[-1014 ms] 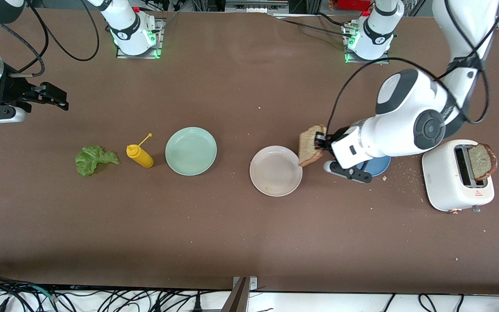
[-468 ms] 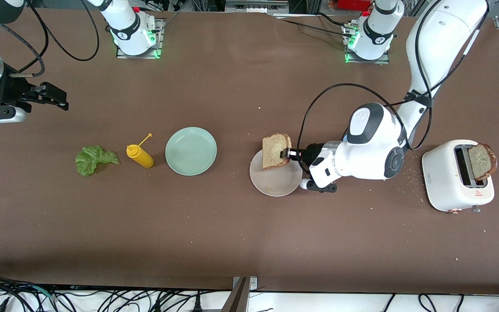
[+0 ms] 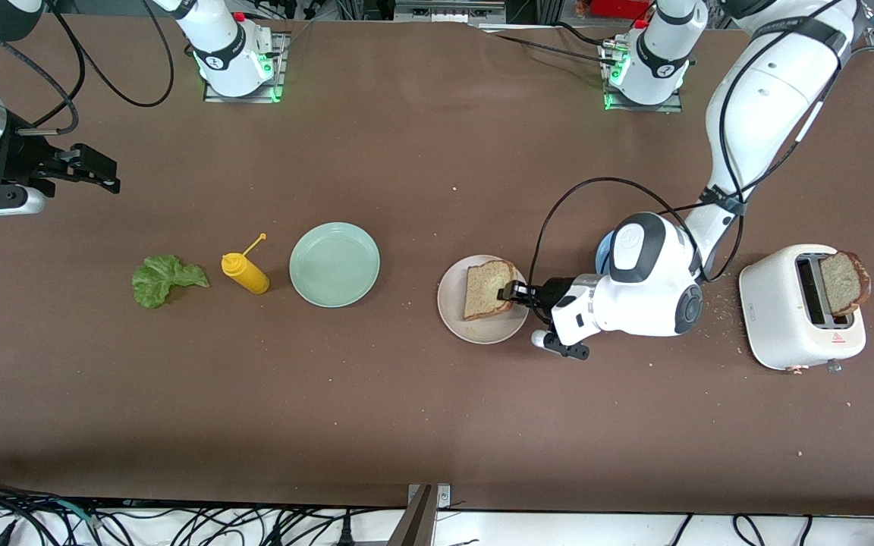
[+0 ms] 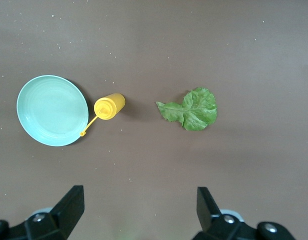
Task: Make sandwich in beige plate with both arms
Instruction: 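Lift the bread slice with the left gripper and carry it to the beige plate, then lay the bread flat on the beige plate and open the left gripper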
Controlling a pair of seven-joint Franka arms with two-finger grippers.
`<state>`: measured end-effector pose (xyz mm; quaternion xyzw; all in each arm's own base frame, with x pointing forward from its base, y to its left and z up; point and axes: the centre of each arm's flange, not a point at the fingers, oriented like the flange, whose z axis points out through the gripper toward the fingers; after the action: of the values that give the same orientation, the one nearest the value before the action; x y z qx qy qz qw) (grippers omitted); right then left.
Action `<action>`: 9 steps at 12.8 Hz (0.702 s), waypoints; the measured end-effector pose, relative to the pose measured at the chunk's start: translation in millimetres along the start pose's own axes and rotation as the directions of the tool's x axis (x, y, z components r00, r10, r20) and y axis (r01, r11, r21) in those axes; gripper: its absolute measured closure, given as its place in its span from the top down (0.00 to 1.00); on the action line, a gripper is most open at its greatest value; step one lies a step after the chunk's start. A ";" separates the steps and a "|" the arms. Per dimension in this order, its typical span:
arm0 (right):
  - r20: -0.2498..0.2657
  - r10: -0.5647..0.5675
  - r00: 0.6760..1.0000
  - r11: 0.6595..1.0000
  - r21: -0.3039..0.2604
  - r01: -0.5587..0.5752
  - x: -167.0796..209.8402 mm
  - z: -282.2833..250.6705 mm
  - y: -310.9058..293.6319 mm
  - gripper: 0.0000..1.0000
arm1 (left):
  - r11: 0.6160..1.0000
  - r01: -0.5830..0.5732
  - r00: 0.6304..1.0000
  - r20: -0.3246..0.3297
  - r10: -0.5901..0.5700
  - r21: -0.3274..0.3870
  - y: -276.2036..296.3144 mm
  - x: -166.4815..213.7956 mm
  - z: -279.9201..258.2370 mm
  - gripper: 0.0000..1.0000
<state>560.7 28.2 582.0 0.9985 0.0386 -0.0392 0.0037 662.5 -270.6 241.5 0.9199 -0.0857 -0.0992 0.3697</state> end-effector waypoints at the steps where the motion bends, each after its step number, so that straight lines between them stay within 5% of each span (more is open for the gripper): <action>1: 0.000 0.000 1.000 1.000 0.000 0.000 0.0 0.0 0.0 1.00 | 0.999 -0.006 1.000 -0.010 0.005 -0.046 -9.5 2.0 5.7 0.09; 3: 0.000 0.000 1.000 1.000 0.000 0.000 0.0 0.0 0.0 1.00 | 0.994 -0.023 0.999 -0.028 0.020 -0.104 -19.0 4.1 15.3 0.09; 7: 0.000 0.000 1.000 1.000 0.000 0.000 0.0 0.0 0.0 1.00 | 0.993 -0.039 0.999 -0.042 0.035 -0.112 -28.6 5.6 23.9 0.09; 9: 0.000 0.000 1.000 1.000 0.000 0.000 0.0 0.0 0.0 1.00 | 0.993 -0.036 0.998 -0.049 0.031 -0.112 -34.2 6.6 28.7 0.27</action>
<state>560.7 28.2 582.0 0.9985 0.0386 -0.0392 0.0037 664.7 -266.8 196.6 0.8980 -0.0867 -0.0758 0.4246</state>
